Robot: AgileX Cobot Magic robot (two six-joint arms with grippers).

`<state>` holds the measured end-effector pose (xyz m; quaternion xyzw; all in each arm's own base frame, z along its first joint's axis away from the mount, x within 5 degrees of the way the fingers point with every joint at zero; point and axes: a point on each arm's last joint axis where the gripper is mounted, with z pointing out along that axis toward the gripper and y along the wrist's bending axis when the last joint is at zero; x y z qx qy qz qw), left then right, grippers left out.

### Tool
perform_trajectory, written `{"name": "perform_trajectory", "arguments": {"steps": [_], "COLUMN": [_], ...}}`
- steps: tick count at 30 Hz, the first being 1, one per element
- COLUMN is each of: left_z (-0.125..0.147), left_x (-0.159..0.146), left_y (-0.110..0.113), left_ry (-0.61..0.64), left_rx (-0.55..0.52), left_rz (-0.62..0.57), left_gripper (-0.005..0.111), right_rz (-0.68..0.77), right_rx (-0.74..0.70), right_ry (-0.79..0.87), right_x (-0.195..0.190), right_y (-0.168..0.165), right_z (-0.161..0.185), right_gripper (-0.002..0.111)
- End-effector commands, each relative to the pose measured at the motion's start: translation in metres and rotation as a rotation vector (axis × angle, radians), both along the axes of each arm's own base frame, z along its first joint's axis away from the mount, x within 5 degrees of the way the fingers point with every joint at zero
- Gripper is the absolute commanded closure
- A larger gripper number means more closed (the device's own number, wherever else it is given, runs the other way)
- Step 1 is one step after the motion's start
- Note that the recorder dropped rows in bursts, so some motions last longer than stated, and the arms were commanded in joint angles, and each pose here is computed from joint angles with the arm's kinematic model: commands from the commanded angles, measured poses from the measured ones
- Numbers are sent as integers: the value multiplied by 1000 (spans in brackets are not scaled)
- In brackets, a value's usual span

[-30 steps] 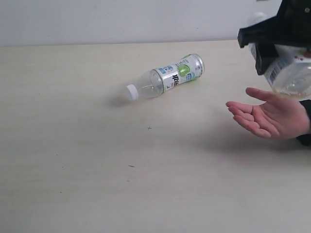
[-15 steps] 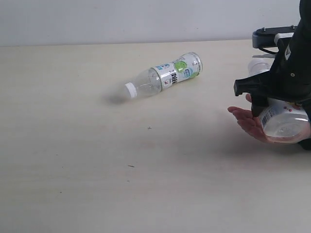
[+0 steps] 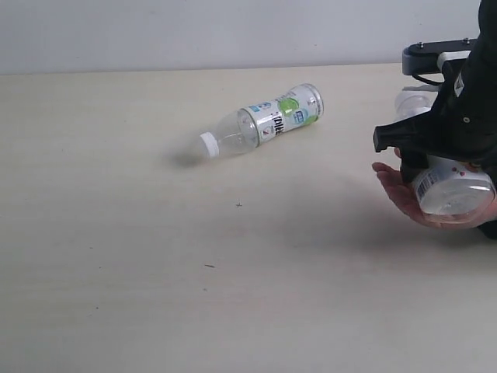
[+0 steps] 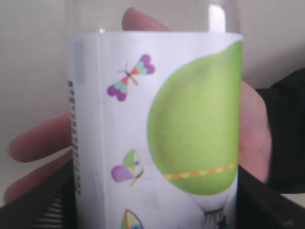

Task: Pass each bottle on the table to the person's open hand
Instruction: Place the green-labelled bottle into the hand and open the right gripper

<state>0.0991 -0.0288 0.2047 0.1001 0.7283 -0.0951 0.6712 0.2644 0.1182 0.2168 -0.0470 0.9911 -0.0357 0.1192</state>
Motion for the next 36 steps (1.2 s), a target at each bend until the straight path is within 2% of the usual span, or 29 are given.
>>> {"name": "perform_trajectory", "arguments": {"steps": [1, 14, 16, 20, 31, 33, 36], "left_z": [0, 0, 0, 0, 0, 0, 0], "left_x": [-1, -1, -1, -1, -1, -1, -1], "left_y": [1, 1, 1, 1, 1, 1, 1], "left_ry": [-1, -1, -1, -1, -1, -1, -1], "left_rx": [-6, -6, -6, -6, -6, -6, -6], "left_rz": [7, 7, 7, 7, 7, 7, 7], "left_gripper": [106, 106, 106, 106, 106, 106, 106], "right_rz": [10, 24, 22, 20, 40, 50, 64], "right_rx": [-13, -1, -5, -2, -13, -17, -21], "right_ry": [-39, -50, -44, -42, -34, -31, -28], "right_x": [2, 1, 0, 0, -1, -1, -1], "right_y": [-3, -3, -3, -3, -4, -4, -4], "right_z": [3, -4, -4, -4, -4, -4, -4], "right_gripper": [108, 108, 105, 91, 37, 31, 29]}}
